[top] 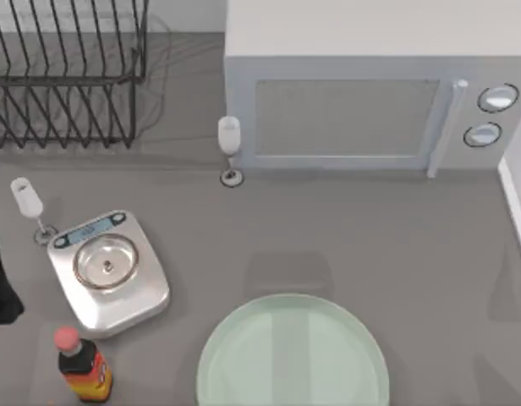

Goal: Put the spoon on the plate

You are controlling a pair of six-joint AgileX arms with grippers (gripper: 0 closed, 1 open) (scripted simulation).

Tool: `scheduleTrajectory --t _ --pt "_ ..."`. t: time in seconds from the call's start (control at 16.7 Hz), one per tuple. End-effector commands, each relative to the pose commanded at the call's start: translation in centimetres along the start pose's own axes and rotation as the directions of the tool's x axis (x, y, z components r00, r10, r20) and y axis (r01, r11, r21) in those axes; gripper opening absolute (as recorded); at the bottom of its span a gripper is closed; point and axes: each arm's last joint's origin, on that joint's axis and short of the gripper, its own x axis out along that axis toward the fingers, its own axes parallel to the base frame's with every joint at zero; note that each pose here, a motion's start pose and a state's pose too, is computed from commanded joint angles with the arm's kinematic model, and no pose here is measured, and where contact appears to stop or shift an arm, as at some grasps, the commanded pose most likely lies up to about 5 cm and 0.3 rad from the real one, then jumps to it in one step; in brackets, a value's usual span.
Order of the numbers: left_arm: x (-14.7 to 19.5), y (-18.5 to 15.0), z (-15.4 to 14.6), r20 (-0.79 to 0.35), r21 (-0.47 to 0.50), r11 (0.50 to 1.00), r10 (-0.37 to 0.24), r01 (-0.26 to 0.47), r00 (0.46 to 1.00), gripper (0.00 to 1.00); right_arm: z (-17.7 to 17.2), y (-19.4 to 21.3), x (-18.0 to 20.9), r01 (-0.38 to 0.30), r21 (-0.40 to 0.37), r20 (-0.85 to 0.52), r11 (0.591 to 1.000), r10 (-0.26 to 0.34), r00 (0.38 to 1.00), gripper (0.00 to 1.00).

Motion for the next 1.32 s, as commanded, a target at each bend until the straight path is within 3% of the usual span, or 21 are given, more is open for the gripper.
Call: scheduleTrajectory --t 0.3,0.48,0.6,0.72,0.96,1.14,1.32 --pt "0.1 0.1 0.8 -0.072 0.007 1.000 0.010 -0.009 0.997 1.00 0.0 0.0 0.0 0.000 0.000 0.000 1.000 0.000 1.000 1.00" --pt "0.6 0.3 2.3 -0.249 0.022 1.000 0.024 -0.019 0.968 1.00 0.0 0.0 0.0 0.000 0.000 0.000 1.000 0.000 1.000 1.00" --pt "1.6 0.5 3.1 -0.422 0.032 0.999 0.033 -0.021 0.906 1.00 0.0 0.0 0.0 0.000 0.000 0.000 1.000 0.000 1.000 1.00" --pt "3.0 0.7 3.4 -0.617 0.038 0.999 0.038 -0.018 0.786 1.00 0.0 0.0 0.0 0.000 0.000 0.000 1.000 0.000 1.000 1.00" --pt "6.4 1.4 3.2 -0.900 0.031 1.000 0.030 -0.005 0.435 1.00 0.0 0.0 0.0 0.000 0.000 0.000 1.000 0.000 1.000 1.00" --pt "8.7 1.9 3.2 -0.977 0.018 1.000 0.017 0.000 0.213 1.00 0.0 0.0 0.0 0.000 0.000 0.000 1.000 0.000 1.000 1.00" --pt "10.6 2.4 3.2 -0.998 0.005 1.000 0.005 0.001 0.062 1.00 0.0 0.0 0.0 0.000 0.000 0.000 1.000 0.000 1.000 1.00"
